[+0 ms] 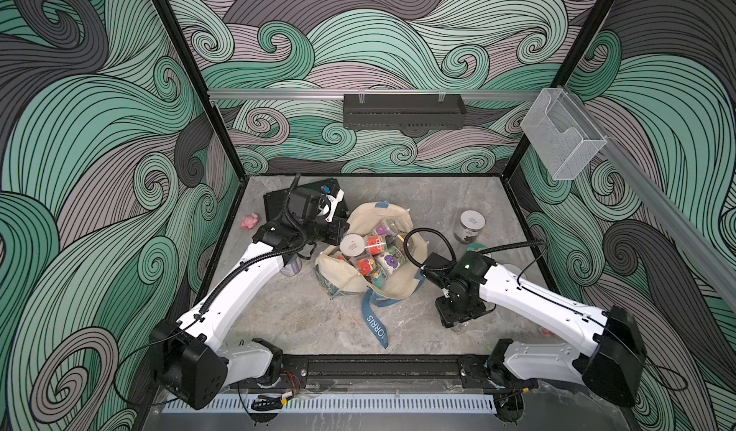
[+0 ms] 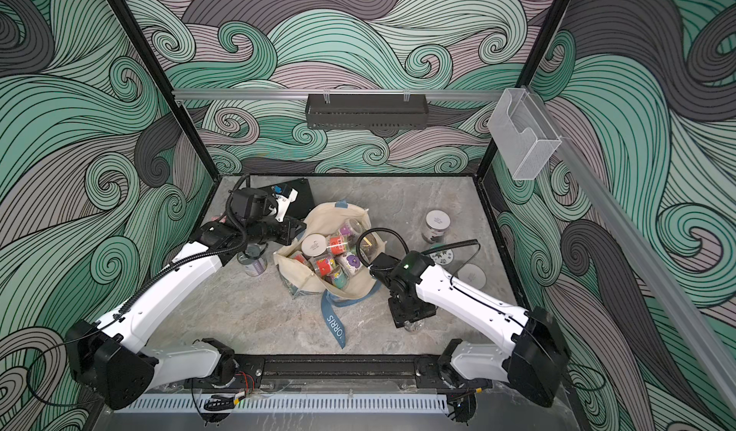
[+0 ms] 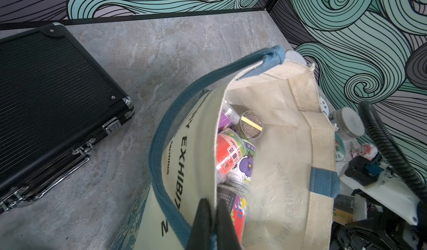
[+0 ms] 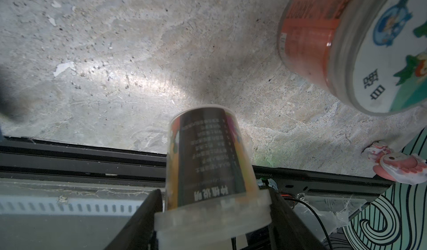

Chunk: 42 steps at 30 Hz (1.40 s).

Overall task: Take out the seed jars from the canvas bag
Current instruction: Place the seed jar at the center of the board.

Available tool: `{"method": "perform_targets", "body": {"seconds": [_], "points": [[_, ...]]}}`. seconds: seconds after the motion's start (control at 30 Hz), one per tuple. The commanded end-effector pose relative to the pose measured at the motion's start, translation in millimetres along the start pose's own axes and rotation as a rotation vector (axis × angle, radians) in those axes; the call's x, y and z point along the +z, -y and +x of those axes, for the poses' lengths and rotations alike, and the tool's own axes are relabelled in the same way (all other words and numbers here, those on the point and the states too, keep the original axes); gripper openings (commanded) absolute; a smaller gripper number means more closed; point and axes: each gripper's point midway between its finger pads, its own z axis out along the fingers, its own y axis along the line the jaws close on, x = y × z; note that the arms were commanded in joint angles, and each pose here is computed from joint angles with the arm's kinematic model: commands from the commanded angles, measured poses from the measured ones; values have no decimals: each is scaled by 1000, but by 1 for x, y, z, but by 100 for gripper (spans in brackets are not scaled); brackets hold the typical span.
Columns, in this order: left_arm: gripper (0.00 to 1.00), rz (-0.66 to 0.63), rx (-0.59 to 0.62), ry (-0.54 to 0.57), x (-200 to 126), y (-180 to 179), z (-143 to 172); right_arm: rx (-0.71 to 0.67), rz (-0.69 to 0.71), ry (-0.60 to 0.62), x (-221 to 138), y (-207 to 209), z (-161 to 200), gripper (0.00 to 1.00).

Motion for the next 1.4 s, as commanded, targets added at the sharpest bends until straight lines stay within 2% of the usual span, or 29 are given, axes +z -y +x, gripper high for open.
{"method": "perform_targets", "body": {"seconds": [0.0, 0.5, 0.93, 1.37], "points": [[0, 32, 5, 27, -7, 10, -11, -1, 21, 0, 6, 2, -3, 59], [0, 35, 4, 26, -7, 11, -11, -12, 31, -10, 14, -4, -14, 66], [0, 38, 1, 21, -4, 10, -10, -20, 17, -15, 17, -8, -17, 68], [0, 41, 0, 17, -3, 10, -9, -36, 18, -7, 17, -13, -27, 76]]}}
